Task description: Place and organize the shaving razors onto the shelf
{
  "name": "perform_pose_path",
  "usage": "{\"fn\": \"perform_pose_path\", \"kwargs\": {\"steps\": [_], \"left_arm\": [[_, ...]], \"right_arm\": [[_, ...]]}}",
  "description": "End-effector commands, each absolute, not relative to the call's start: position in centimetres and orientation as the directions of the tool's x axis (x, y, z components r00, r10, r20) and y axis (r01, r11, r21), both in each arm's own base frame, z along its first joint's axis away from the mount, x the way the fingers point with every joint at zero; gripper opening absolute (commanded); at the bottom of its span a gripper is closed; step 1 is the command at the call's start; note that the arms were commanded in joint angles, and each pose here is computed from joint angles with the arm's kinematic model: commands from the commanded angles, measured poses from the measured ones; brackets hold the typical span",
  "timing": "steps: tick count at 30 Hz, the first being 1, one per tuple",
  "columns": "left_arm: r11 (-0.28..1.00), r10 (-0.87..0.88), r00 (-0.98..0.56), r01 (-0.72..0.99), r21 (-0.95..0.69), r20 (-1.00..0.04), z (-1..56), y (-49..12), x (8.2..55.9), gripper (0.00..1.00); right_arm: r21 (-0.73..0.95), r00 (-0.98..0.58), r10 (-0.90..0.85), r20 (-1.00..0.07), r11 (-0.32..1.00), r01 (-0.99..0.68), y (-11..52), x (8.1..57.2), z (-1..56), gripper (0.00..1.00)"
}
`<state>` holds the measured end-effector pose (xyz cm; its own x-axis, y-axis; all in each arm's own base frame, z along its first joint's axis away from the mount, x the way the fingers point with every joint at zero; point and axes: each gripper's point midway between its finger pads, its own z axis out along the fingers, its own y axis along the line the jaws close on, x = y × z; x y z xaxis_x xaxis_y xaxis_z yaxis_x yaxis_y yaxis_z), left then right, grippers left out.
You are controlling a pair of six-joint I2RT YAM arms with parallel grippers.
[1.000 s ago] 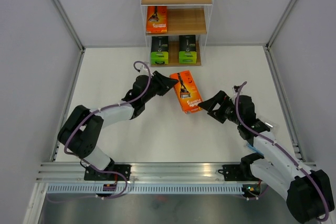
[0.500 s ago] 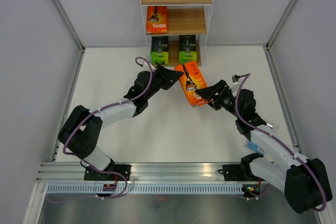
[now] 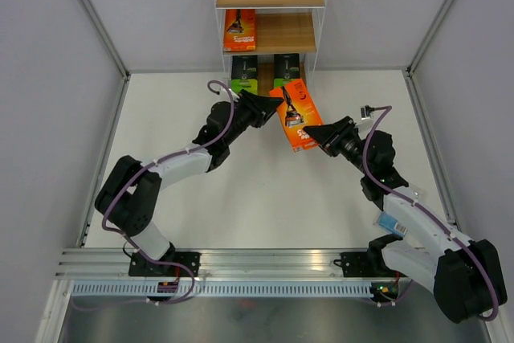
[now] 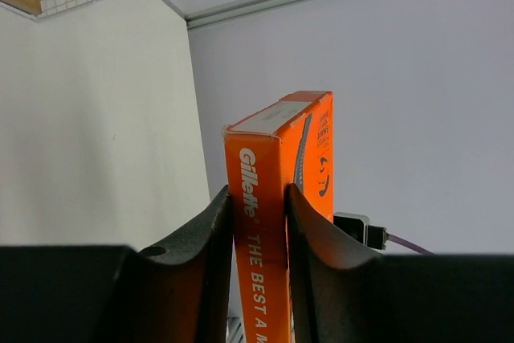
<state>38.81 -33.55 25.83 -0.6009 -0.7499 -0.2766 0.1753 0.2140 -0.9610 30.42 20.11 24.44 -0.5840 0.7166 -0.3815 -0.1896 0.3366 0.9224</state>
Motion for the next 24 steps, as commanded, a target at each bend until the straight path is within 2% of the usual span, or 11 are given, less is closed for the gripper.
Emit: {"fn": "perform_pose_path", "kwargs": {"steps": [1, 5, 7, 9, 12, 14, 17, 24], "left_arm": [[0.224, -0.700, -0.648, 0.199, -0.954, -0.300, 27.1, -35.3, 38.6, 0.19], [0.292, -0.691, -0.637, 0.188, -0.938, -0.343, 27.5, -34.3, 40.8, 0.36], [0.293, -0.725, -0.597, 0.185, -0.938, -0.344, 28.3, -31.8, 41.9, 0.52], [0.333, -0.740, -0.566, 0.160, -0.929, -0.363, 28.0, -29.1, 42.9, 0.61], [0.424, -0.731, -0.528, 0.145, -0.894, -0.432, 28.3, -25.9, 42.8, 0.71], [0.486, -0.713, -0.493, 0.167, -0.858, -0.499, 29.3, -24.5, 42.2, 0.72], [0.567, -0.673, -0.467, 0.172, -0.805, -0.574, 29.5, -22.9, 41.4, 0.73], [0.631, -0.641, -0.462, 0.138, -0.763, -0.614, 28.0, -20.5, 39.7, 0.74]], "right_arm": [[0.885, -0.464, 0.756, -0.463, 0.361, -0.294, 19.3, 31.9, 28.6, 0.15], [0.866, -0.399, 0.770, -0.498, 0.413, -0.283, 18.6, 33.7, 29.5, 0.10], [0.860, -0.372, 0.777, -0.508, 0.431, -0.273, 18.4, 34.9, 30.0, 0.09], [0.850, -0.333, 0.786, -0.521, 0.444, -0.283, 18.2, 36.0, 31.5, 0.09], [0.852, -0.283, 0.807, -0.519, 0.461, -0.247, 17.8, 38.3, 32.3, 0.08], [0.861, -0.266, 0.820, -0.506, 0.463, -0.212, 17.7, 39.8, 31.9, 0.08], [0.866, -0.234, 0.842, -0.487, 0.431, -0.254, 18.1, 42.0, 34.2, 0.09], [0.911, -0.261, 0.883, -0.390, 0.330, -0.248, 20.0, 46.5, 34.6, 0.09]]}}
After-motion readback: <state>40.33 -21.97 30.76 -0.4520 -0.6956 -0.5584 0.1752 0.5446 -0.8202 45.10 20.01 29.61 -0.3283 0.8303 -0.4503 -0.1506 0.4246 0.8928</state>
